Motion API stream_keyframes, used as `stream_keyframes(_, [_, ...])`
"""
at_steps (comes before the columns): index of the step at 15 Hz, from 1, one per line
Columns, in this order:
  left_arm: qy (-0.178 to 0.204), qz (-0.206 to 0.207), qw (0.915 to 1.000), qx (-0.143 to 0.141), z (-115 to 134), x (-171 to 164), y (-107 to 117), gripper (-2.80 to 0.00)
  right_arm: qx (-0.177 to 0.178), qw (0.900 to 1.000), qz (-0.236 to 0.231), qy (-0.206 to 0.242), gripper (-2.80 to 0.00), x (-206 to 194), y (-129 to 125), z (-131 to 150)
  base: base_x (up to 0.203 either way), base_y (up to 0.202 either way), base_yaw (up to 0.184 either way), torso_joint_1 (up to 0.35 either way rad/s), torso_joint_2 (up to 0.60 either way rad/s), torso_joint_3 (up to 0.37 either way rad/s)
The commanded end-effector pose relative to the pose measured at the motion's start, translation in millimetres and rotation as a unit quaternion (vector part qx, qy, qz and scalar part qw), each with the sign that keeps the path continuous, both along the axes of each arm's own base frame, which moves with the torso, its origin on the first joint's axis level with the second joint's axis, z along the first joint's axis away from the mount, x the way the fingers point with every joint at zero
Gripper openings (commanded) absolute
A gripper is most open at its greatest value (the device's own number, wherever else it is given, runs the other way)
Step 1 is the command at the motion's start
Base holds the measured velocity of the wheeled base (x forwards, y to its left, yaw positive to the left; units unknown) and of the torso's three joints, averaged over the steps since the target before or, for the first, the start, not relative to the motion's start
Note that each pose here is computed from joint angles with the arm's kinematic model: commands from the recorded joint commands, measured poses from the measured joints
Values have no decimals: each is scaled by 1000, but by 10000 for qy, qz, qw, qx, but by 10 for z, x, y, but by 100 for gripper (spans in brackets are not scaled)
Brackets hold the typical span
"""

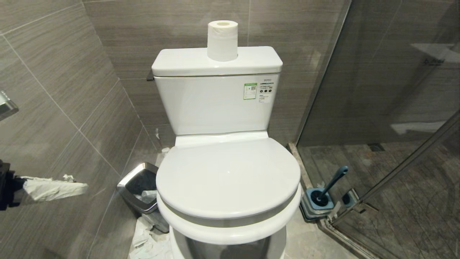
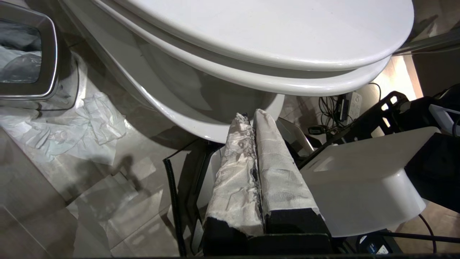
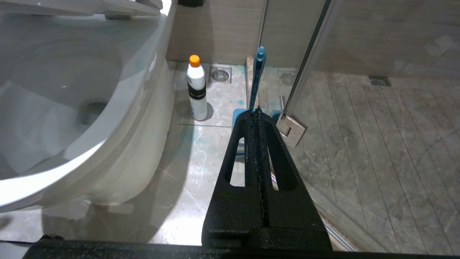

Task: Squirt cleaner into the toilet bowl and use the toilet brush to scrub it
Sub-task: Close the toilet lid

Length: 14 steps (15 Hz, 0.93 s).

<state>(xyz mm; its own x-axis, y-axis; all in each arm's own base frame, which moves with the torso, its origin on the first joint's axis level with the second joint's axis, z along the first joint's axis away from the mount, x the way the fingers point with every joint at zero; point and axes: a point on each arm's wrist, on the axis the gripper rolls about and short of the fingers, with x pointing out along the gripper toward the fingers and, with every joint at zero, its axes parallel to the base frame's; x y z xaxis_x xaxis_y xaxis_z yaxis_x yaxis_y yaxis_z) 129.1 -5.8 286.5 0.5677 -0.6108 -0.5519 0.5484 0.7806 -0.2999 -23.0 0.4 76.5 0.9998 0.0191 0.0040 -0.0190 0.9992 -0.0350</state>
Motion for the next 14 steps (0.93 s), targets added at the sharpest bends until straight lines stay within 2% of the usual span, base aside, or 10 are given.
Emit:
stream_keyframes(1, [11, -31, 10000, -5, -2, -5, -6, -280, -2, 10000, 4, 4, -280, 1, 0, 1, 0, 0, 0, 11, 2, 46])
stream_keyframes(3, [-45, -246, 9997, 51, 20, 26, -63, -280, -2, 10000, 4, 1, -280, 1, 0, 1, 0, 0, 0, 0, 0, 0])
stream_keyframes(4, [-53, -285, 9993, 219, 25, 72, -107, -280, -2, 10000, 4, 5, -280, 1, 0, 1, 0, 0, 0, 0, 0, 0])
stream_keyframes(6, [-156, -265, 9967, 755, 34, 251, -263, -280, -2, 10000, 4, 5, -280, 1, 0, 1, 0, 0, 0, 0, 0, 0])
stream_keyframes(8, [-345, -119, 9941, 1024, 28, 488, -491, -280, -2, 10000, 4, 5, -280, 1, 0, 1, 0, 0, 0, 0, 0, 0])
stream_keyframes(11, [-840, 122, 9889, 1219, -28, 819, -890, -280, -2, 10000, 4, 0, -280, 0, 0, 0, 0, 0, 0, 0, 0, 0])
stream_keyframes(14, [-975, 170, 9866, 1294, -207, 1045, -1130, -280, -2, 10000, 4, -2, -280, 0, 0, 0, 0, 0, 0, 0, 0, 0])
